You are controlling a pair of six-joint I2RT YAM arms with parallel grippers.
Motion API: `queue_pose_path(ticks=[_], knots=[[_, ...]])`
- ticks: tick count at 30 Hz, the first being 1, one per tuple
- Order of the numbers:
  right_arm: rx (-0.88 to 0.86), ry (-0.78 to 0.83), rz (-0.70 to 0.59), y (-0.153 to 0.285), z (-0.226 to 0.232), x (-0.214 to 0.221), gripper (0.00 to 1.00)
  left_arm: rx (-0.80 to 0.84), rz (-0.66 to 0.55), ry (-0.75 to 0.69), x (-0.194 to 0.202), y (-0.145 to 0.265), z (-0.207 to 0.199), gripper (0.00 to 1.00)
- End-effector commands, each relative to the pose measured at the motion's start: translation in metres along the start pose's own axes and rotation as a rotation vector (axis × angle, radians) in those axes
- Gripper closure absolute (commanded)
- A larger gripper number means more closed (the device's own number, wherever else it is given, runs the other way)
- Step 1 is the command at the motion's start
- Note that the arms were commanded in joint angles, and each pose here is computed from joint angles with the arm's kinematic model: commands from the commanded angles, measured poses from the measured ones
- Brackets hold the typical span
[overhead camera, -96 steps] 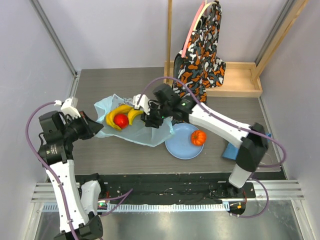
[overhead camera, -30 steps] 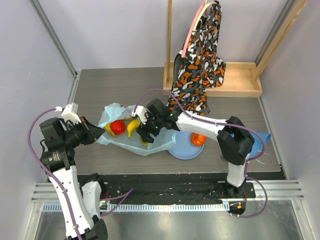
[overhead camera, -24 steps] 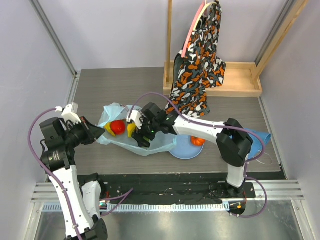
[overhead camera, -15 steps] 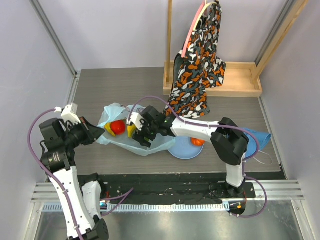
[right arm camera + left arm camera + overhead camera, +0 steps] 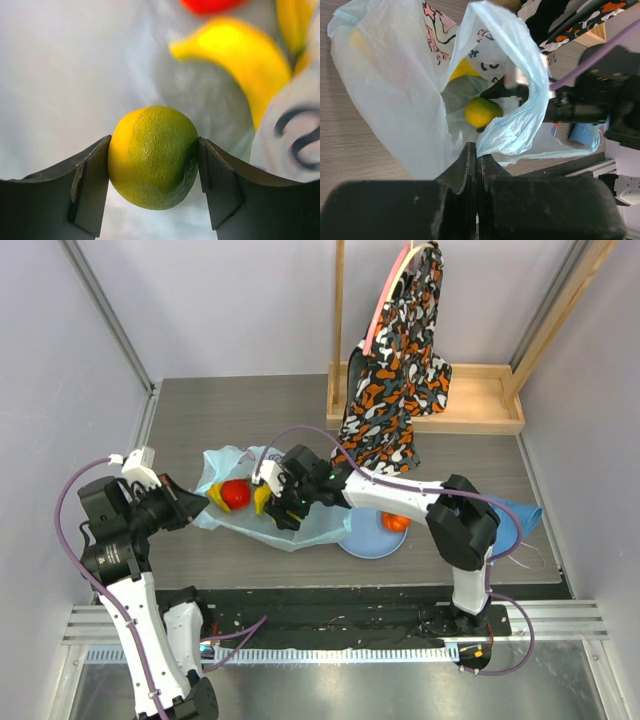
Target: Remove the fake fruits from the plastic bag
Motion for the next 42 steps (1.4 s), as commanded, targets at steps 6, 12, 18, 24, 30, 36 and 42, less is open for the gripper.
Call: queue_pose_path(ticks=[6,12,18,24,30,36,42], knots=[[-0.200,-0.027,-0.443,0.126,0.026,-0.140,0.57,0.036,-0.020,0.003,-0.005,0.000,-0.005,1.00],[-0.171,0.068,-0.347,0.180,0.039,-0.107,0.59,0.032,-0.034,-0.016,-0.009,0.003,-0.008,1.00],[0.064,0.015,-0.147,0.236,0.012,-0.019,0.60,0.023,-0.045,-0.029,-0.009,0.003,-0.007,1.00],[0.350,0.000,0.095,0.247,-0.038,0.068,0.60,0.030,-0.039,-0.022,-0.011,0.001,-0.007,1.00],[0.399,0.090,0.225,0.200,-0.059,0.117,0.61,0.029,-0.040,-0.023,-0.017,0.000,-0.008,1.00],[0.432,0.138,0.273,0.158,-0.081,0.138,0.62,0.016,-0.048,-0.033,-0.018,0.001,-0.007,1.00],[0.425,0.137,0.301,0.137,-0.091,0.147,0.61,0.000,-0.043,-0.021,-0.016,0.002,-0.003,1.00]])
Point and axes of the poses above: each gripper's point midway between its finger pads, its own y axis back along the fingers, its own z axis along the line the jaws close on, x = y × z, the point moved 4 cm from there along y, back along the fingers, and after that the axes turned 8 degrees about y, right-handed, at the moved point
